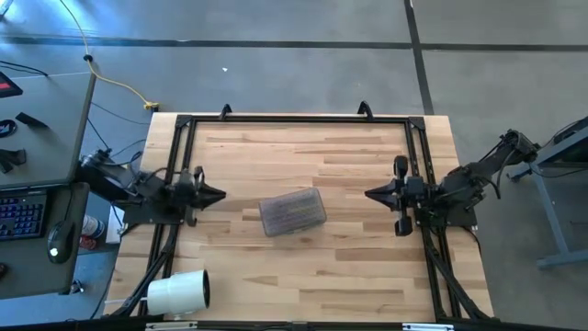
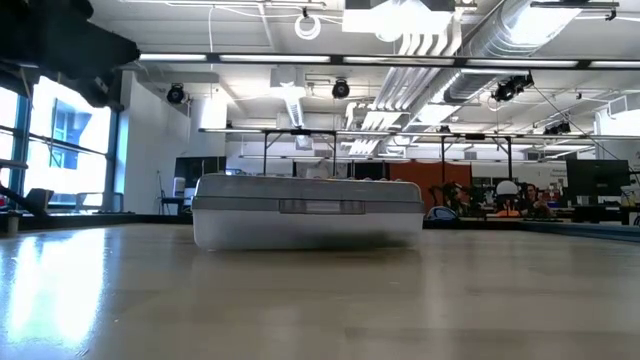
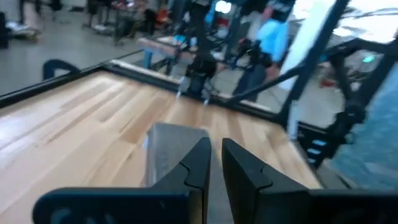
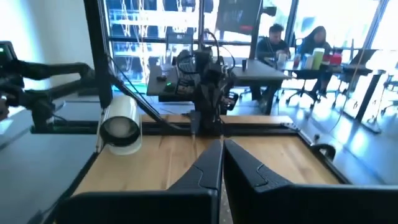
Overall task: Pick & place school supplies into a supply box
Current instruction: Return to Home Position
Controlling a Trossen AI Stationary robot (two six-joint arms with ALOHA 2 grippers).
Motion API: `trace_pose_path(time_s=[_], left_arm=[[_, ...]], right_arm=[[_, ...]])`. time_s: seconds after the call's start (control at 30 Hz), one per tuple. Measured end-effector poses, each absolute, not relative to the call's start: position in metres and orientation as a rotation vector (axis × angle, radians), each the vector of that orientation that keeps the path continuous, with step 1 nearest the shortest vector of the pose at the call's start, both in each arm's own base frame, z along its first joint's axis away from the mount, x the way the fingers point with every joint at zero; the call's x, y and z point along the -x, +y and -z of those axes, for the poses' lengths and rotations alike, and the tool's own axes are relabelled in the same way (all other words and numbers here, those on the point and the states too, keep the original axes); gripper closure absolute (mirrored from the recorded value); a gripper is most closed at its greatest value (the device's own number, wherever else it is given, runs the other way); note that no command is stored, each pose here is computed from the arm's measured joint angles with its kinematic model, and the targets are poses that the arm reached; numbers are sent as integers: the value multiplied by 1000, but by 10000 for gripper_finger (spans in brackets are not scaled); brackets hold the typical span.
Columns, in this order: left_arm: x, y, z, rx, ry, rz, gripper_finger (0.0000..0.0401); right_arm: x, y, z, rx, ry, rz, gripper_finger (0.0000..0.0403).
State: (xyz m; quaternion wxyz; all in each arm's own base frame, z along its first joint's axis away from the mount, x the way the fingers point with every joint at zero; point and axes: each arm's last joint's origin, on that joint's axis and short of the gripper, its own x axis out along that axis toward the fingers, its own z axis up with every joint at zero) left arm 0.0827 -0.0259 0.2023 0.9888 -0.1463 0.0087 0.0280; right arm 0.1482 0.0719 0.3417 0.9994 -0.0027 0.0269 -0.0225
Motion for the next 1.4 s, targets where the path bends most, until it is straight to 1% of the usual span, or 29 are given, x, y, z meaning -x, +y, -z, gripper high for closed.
trace_pose_path(time_s=[0.1, 0.17, 0.27, 0.47, 0.57, 0.7, 1.0, 1.27, 1.4], left_arm=[[-79, -26, -201, 280, 1, -2, 327], [-80, -26, -199, 222, 14, -1, 327], [-80, -26, -199, 149, 12, -8, 327], [-83, -27, -188, 145, 37, -25, 327], [-84, -25, -181, 129, 52, -117, 327], [-83, -22, -182, 123, 39, -226, 327], [-83, -23, -179, 107, 69, -195, 327], [-83, -23, -179, 108, 67, -195, 327], [-83, -23, -179, 109, 66, -194, 327]], right_arm=[[-147, 72, -340, 42, 68, 34, 402], [-146, 71, -337, 45, 106, 27, 402], [-139, 67, -333, -34, 142, 34, 402], [-130, 62, -308, -98, 89, -1, 402], [-124, 59, -293, -92, 28, -5, 402], [-112, 51, -274, -104, -40, -6, 402], [-84, 34, -248, -178, -159, -9, 402], [-79, 31, -223, -201, -184, -13, 402], [-81, 32, -214, -193, -158, -13, 402]])
